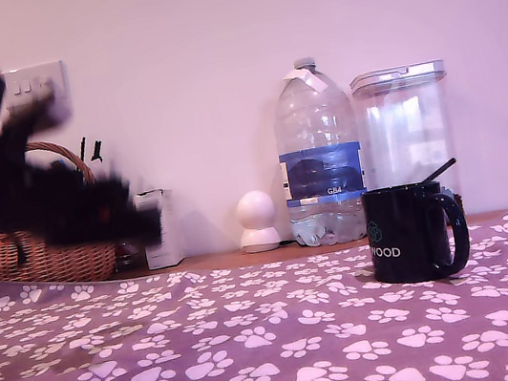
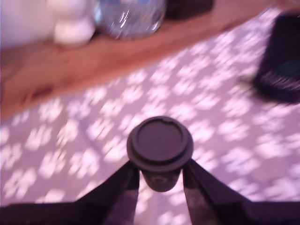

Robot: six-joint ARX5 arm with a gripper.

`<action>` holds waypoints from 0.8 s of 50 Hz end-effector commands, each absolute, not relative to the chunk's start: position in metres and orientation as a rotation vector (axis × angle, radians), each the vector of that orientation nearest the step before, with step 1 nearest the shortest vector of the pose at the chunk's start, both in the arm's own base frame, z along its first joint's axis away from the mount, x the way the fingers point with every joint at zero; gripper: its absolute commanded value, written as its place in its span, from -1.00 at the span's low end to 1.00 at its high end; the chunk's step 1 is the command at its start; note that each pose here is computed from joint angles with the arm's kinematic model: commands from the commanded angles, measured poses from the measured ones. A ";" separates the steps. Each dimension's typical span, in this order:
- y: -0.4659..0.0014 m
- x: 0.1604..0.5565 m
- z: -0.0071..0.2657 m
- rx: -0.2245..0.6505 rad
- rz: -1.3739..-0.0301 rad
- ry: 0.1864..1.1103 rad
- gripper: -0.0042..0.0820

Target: Pick up the coffee capsules from the table one by one and drop them inside the nearest coffee cup

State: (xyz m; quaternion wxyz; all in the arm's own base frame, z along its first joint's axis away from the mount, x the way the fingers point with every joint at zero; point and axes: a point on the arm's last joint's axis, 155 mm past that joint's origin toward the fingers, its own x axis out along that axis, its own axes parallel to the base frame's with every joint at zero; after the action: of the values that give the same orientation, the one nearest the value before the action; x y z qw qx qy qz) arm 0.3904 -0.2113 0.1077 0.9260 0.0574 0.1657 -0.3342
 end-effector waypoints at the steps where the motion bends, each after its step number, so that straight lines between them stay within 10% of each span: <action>1: -0.221 0.382 0.121 0.129 -0.719 0.320 -0.77; 40: -0.270 0.315 0.155 0.163 -0.913 0.321 -0.77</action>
State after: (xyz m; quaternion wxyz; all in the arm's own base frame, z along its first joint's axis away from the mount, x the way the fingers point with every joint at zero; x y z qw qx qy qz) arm 0.3142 -0.2695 0.1508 0.8813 0.0755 0.1606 -0.4379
